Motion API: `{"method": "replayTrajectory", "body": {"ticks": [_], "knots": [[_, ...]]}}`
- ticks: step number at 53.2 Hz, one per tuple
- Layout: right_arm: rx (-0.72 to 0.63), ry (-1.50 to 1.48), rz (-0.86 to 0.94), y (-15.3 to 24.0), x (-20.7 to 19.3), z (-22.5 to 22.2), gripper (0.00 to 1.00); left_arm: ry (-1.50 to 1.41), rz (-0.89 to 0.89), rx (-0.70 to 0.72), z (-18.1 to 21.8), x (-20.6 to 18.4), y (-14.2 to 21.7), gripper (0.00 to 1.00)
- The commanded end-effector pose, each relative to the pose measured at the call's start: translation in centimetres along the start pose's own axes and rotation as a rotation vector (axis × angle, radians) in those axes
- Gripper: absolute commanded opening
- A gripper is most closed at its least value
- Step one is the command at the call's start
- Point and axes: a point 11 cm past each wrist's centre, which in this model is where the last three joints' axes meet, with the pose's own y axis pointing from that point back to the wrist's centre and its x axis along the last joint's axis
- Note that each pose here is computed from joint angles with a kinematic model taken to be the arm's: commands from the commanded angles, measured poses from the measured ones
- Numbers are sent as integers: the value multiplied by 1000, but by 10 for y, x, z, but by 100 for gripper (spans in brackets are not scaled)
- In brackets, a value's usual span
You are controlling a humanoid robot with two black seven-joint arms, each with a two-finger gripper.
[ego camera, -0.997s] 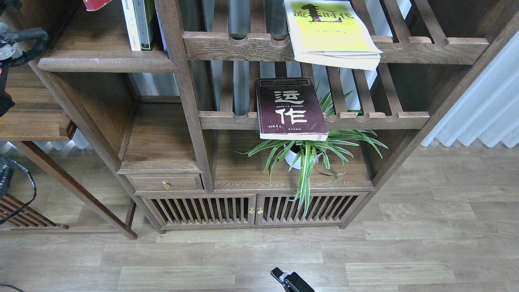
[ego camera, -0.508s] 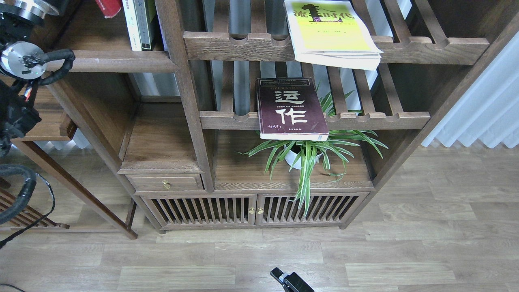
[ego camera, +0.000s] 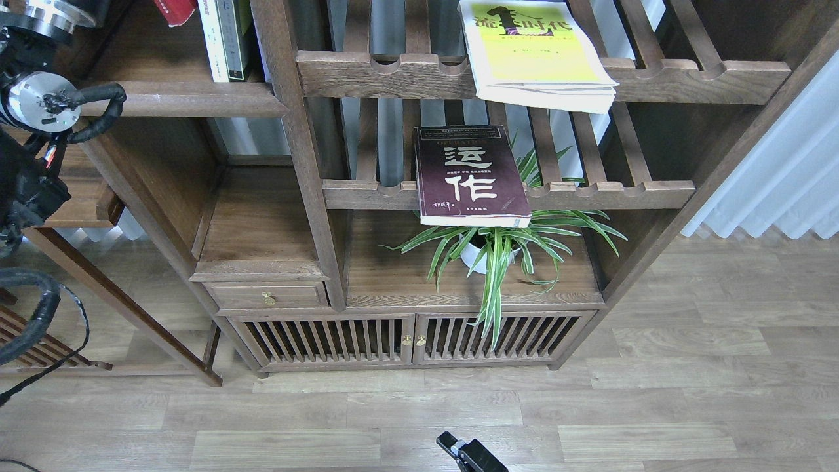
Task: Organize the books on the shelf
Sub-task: 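Insert the red book upright into the upper shelf with the left gripper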
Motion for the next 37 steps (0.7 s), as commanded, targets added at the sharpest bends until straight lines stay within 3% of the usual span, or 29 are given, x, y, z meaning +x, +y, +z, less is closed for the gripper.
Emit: {"method": "replayTrajectory", "body": {"ticks": [1,7,20,37], "knots": [[0,0,-2,0,-1,0,99,-8,5,10,-2,4,4,5],[0,0,-2,0,-1,0,99,-9,1,15,-4,3,4,7],[1,2,0,0,0,-1,99,-17,13,21,-6,5,6,27],[-2,3,-2,0,-1,-1,99,-20,14,22,-7,4,6,30]]}}
